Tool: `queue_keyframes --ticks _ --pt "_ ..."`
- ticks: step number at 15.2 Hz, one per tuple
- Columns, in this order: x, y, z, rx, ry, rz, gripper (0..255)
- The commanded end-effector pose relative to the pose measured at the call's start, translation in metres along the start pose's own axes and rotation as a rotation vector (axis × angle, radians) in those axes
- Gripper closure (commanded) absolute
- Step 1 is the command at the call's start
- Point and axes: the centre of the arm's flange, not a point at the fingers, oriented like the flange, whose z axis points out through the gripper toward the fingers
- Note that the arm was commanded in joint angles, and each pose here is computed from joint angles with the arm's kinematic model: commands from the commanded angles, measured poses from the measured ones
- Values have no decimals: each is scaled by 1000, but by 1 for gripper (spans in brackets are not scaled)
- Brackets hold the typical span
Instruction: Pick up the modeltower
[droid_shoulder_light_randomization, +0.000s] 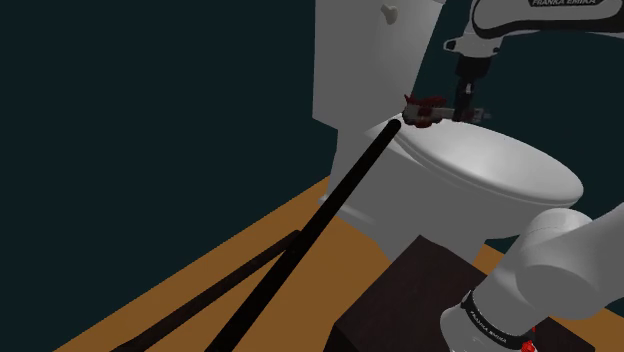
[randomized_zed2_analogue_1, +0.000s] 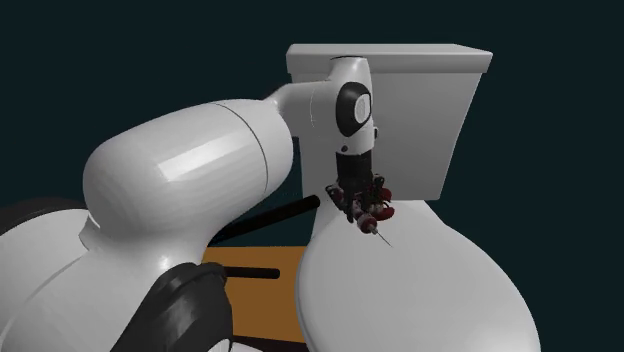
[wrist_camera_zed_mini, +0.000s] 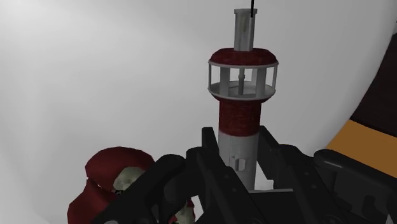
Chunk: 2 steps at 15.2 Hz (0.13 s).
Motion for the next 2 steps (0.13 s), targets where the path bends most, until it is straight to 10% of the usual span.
queue_keyframes --ticks 1,2 --pt "-2 1 -7 0 0 0 255" --pt "-2 1 -7 0 0 0 255"
